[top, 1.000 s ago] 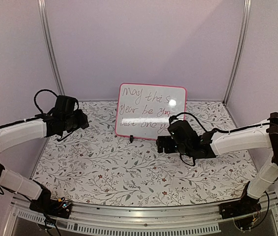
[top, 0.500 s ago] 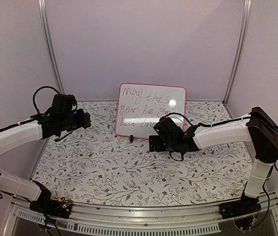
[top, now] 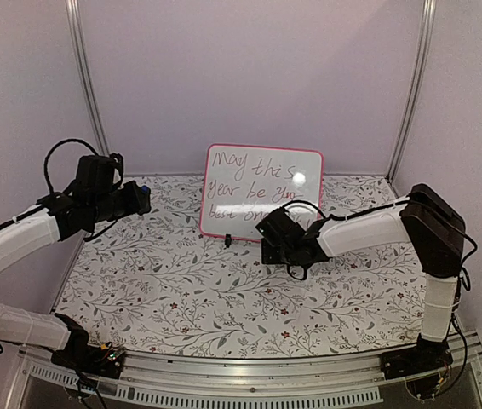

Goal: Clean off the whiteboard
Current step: Pick up the whiteboard eraser from the center of the board, then move the whiteboard to the center of the board.

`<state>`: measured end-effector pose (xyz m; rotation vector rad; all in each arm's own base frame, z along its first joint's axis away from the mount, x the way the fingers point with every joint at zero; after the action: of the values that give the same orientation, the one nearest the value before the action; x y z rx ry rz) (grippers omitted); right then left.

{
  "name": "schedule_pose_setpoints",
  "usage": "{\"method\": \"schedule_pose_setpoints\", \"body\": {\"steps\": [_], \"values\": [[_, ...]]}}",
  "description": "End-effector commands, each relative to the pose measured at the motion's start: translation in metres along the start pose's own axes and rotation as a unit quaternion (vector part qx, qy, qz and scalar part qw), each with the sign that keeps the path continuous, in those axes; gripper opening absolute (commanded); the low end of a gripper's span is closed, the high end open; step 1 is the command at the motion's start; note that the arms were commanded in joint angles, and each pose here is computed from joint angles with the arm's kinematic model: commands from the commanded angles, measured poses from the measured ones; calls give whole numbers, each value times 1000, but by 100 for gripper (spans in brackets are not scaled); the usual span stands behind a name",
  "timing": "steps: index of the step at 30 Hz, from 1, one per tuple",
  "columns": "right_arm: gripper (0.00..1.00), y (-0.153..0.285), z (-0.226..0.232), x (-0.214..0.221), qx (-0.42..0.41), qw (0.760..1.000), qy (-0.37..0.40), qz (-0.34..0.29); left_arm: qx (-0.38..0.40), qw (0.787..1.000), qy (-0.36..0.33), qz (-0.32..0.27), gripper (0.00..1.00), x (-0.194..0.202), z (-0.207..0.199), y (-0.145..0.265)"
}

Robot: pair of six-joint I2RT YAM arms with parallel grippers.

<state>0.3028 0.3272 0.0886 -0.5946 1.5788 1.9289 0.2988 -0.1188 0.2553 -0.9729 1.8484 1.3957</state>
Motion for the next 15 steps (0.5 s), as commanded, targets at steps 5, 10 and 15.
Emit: {"method": "schedule_pose_setpoints", "body": {"steps": [5, 10, 15], "values": [[55, -21, -5, -7, 36, 999, -15, -27, 1, 999, -33, -6, 16, -10, -6, 9], [47, -28, -7, -9, 43, 998, -21, -29, -4, 999, -37, -8, 16, -10, -4, 8], [43, -31, -3, -12, 45, 998, -19, -38, -5, 999, -37, -4, 16, -4, -3, 3]]}}
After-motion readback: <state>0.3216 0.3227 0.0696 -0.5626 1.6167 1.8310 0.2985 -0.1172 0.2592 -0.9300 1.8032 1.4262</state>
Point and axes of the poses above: each gripper's point midway between its finger pads, its own y axis back along the fingers, its own z axis along the line the jaws close on, x = y × z, the point moved 6 cm from there along y, back along the fingers, and after that the axes turned 9 degrees about -y, right-handed, at the moved point
